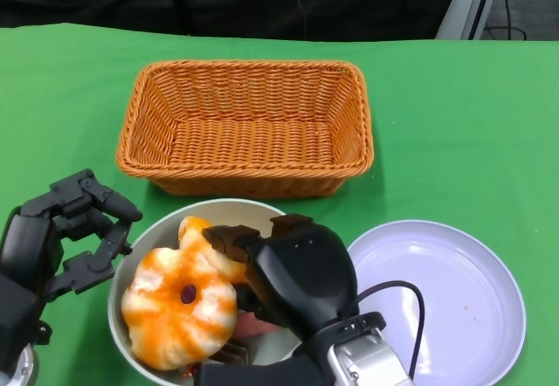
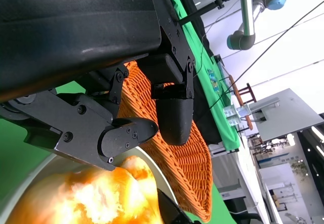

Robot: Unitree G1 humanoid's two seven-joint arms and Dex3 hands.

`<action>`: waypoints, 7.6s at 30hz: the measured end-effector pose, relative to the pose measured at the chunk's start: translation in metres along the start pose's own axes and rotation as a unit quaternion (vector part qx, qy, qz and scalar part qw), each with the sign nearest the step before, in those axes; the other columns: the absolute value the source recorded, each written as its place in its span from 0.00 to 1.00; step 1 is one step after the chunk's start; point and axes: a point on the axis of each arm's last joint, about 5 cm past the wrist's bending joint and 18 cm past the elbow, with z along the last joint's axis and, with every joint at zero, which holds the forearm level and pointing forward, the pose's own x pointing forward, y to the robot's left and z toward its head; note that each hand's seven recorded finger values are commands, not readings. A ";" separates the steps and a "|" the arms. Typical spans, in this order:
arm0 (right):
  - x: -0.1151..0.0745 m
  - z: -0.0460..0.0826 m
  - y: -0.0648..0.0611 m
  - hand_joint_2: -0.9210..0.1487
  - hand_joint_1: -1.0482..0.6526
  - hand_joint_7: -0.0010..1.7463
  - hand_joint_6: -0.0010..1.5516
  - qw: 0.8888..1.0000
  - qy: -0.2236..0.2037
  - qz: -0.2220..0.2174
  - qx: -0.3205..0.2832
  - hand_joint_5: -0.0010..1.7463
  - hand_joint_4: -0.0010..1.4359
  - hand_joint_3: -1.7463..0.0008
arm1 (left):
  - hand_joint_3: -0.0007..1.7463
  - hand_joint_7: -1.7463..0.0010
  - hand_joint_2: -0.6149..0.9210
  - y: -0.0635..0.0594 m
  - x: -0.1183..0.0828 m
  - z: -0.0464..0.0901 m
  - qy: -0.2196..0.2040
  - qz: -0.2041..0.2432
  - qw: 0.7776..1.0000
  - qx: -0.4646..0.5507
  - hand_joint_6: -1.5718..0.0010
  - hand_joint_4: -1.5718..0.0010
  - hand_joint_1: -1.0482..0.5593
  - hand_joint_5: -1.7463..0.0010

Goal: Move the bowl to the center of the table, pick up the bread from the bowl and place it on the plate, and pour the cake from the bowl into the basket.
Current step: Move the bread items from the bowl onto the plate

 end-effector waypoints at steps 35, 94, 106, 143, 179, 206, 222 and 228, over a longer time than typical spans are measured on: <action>0.001 0.002 -0.045 0.00 0.46 0.14 0.68 0.990 -0.016 -0.048 0.133 0.70 0.57 0.99 | 0.43 0.29 0.87 0.001 0.002 0.000 -0.001 -0.004 1.000 0.002 0.52 0.50 0.58 0.15; -0.123 -0.107 -0.112 0.07 0.55 0.11 0.76 0.993 0.080 -0.080 0.022 0.73 0.60 1.00 | 0.50 0.27 0.83 0.006 0.003 -0.001 0.000 0.002 1.000 -0.001 0.52 0.52 0.61 0.12; -0.127 -0.123 -0.089 0.06 0.56 0.11 0.76 0.992 0.098 -0.070 0.021 0.74 0.60 1.00 | 0.51 0.28 0.83 0.006 0.004 0.000 -0.004 0.003 1.000 -0.001 0.52 0.52 0.60 0.13; -0.121 -0.104 -0.076 0.02 0.49 0.00 0.43 0.979 0.150 0.121 -0.060 0.08 0.49 1.00 | 0.51 0.29 0.83 0.007 0.001 0.005 -0.009 0.000 1.000 -0.001 0.51 0.51 0.59 0.14; -0.108 -0.064 -0.115 0.00 0.19 0.02 0.34 0.994 0.097 0.045 0.022 0.04 0.38 0.96 | 0.52 0.29 0.82 0.007 0.000 0.003 -0.005 -0.001 1.000 0.000 0.51 0.52 0.60 0.14; -0.031 -0.008 -0.081 0.00 0.15 0.00 0.37 0.983 -0.130 0.116 -0.063 0.01 0.42 0.97 | 0.40 0.32 0.89 0.002 0.001 0.004 -0.004 -0.004 1.000 0.018 0.51 0.52 0.55 0.18; -0.022 0.000 -0.048 0.03 0.24 0.02 0.43 0.950 -0.156 0.186 -0.198 0.03 0.52 0.99 | 0.41 0.31 0.89 -0.007 0.002 0.007 -0.012 0.005 1.000 -0.001 0.51 0.50 0.58 0.16; -0.021 0.001 -0.038 0.01 0.29 0.00 0.43 0.954 -0.154 0.165 -0.198 0.03 0.56 0.99 | 0.42 0.30 0.89 -0.009 0.001 0.007 -0.011 0.007 1.000 -0.001 0.52 0.51 0.59 0.15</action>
